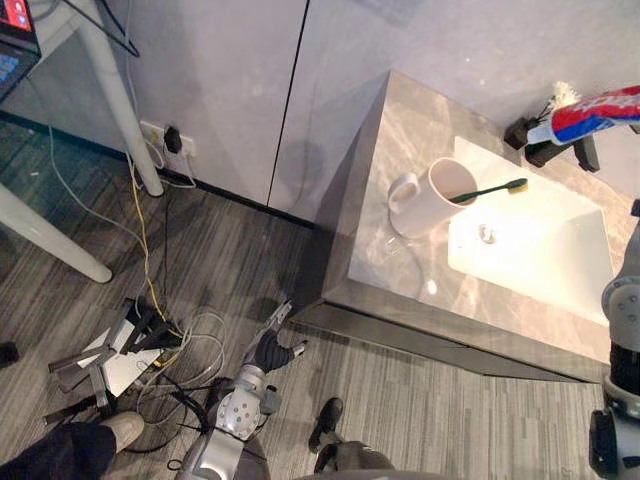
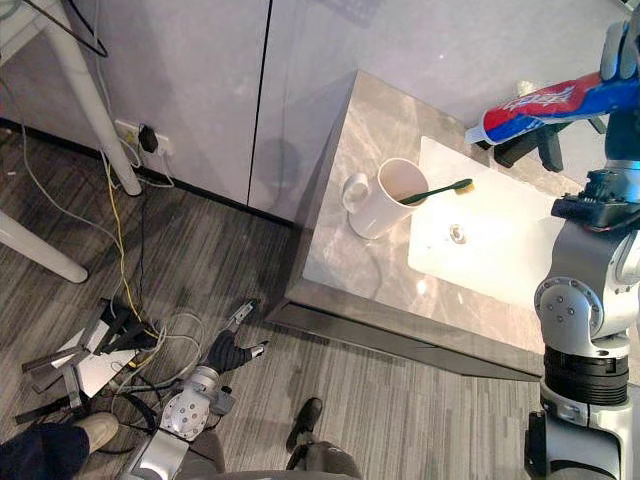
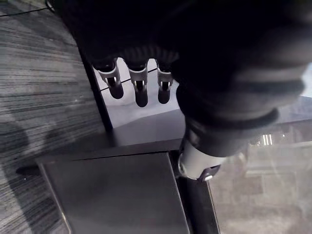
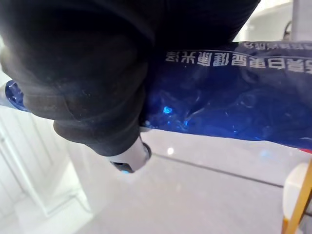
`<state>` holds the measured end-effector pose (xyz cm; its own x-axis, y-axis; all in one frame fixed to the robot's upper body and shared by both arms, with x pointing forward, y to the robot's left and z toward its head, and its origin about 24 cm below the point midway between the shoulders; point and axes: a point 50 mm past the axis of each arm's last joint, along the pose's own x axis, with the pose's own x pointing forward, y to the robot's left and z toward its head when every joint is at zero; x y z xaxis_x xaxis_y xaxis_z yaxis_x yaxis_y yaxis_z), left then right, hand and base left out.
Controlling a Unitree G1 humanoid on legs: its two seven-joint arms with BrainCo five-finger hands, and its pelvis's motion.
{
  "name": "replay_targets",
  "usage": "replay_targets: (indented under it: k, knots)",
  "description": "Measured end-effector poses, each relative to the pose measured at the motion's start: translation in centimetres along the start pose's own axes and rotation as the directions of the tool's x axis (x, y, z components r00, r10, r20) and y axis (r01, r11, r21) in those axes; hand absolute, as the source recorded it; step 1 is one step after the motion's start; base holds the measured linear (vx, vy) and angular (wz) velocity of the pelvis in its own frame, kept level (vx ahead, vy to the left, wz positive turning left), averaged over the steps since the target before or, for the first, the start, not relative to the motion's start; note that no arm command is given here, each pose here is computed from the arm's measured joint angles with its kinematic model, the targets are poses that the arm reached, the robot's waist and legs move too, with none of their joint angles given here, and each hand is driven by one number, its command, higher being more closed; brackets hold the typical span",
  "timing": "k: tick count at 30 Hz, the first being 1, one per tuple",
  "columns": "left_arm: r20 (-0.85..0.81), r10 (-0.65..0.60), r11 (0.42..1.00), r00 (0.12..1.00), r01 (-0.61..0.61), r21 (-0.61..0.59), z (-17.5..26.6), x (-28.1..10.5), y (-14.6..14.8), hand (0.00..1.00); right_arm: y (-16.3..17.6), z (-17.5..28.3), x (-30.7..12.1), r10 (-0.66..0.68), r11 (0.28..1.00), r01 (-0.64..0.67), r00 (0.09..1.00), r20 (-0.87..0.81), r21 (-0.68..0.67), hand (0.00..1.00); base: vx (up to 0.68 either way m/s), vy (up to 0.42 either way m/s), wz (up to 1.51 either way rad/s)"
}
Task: Organize washtable
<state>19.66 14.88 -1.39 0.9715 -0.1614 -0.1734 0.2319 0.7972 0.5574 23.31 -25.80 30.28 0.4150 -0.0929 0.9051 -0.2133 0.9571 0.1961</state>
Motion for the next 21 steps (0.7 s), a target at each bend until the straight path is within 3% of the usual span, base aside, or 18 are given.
replay_targets:
  k: [6, 14, 21]
  knots:
    - [-0.043, 0.016, 1.000, 0.999, -0.017, -0.008, -0.8, -0.1, 0.5, 0.00, -0.1, -0.7, -0.7, -0.079, 0.996, 0.079, 0.997, -0.001, 0.050, 1.00, 0.01, 0.008, 0.06]
    - [-0.109, 0.051, 0.999, 0.993, -0.051, 0.000, -2.3, -0.3, 1.5, 0.00, 0.8, -0.3, -2.1, -0.090, 0.991, 0.088, 0.996, 0.016, 0.105, 1.00, 0.02, 0.014, 0.06]
    - [-0.152, 0.128, 0.991, 0.980, -0.130, -0.008, -3.1, -0.5, 3.0, 0.00, 0.1, 0.7, -2.6, -0.111, 0.992, 0.108, 0.993, 0.039, 0.069, 1.00, 0.01, 0.004, 0.01]
